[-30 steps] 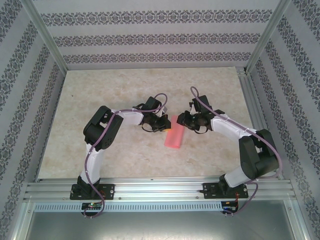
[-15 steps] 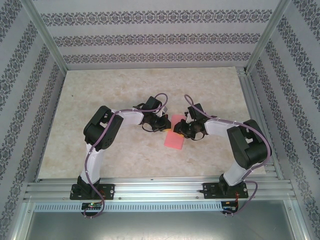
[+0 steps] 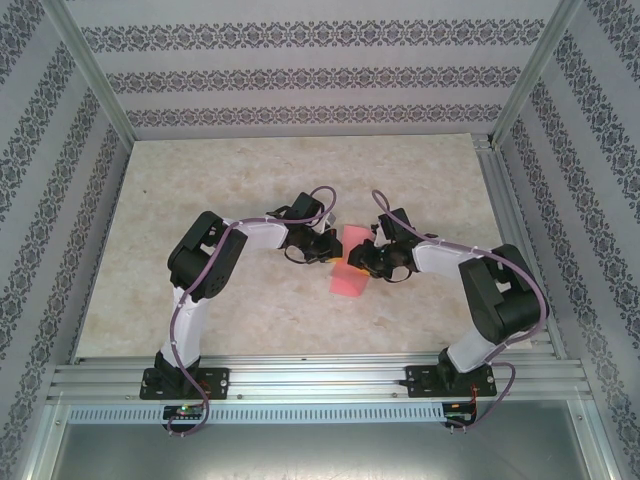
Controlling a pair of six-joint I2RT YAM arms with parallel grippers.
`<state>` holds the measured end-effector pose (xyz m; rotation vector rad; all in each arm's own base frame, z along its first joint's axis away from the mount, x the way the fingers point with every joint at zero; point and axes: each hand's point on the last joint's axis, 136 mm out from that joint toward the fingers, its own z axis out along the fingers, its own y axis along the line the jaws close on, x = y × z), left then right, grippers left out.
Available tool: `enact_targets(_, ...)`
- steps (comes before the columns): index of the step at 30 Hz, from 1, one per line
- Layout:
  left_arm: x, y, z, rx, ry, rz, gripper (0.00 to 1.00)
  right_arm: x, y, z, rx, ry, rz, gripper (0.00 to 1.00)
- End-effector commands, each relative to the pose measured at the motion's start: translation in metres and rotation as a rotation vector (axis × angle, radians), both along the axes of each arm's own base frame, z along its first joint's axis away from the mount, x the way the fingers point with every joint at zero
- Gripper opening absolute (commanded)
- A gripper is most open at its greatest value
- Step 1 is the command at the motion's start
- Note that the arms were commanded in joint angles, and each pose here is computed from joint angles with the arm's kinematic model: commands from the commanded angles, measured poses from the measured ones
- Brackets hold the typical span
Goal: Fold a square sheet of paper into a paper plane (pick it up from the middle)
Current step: Fold the square sheet of paper in half at the center of the table.
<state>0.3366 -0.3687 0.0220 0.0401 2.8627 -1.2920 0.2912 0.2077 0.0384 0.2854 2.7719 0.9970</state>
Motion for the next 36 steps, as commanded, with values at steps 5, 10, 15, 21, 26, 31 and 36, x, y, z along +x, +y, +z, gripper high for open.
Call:
enact_targets(5, -0.011, 0.004, -0.023, 0.063, 0.04, -0.017, 0.04, -0.014, 0.007, 0.015, 0.122, -0.03, 0.005, 0.34)
enact_targets(10, -0.01, 0.003, -0.023, 0.058, 0.039, -0.018, 0.04, -0.029, -0.004, -0.022, 0.059, 0.055, -0.021, 0.33)
enact_targets(15, -0.012, 0.003, -0.025, 0.062, 0.044, -0.022, 0.04, -0.039, -0.008, -0.043, 0.036, 0.096, -0.027, 0.33)
enact_targets(21, -0.013, 0.004, -0.025, 0.062, 0.046, -0.025, 0.04, -0.034, -0.002, -0.007, 0.078, 0.02, -0.011, 0.34)
enact_targets(26, -0.013, 0.002, -0.023, 0.057, 0.044, -0.026, 0.04, -0.037, -0.005, 0.019, 0.08, -0.035, 0.0, 0.36)
enact_targets(31, -0.014, 0.001, -0.023, 0.057, 0.045, -0.03, 0.04, -0.043, 0.009, 0.017, 0.14, -0.025, 0.015, 0.36)
enact_targets(36, -0.014, 0.0, -0.024, 0.056, 0.049, -0.033, 0.04, -0.054, 0.003, -0.011, 0.092, 0.038, 0.005, 0.36)
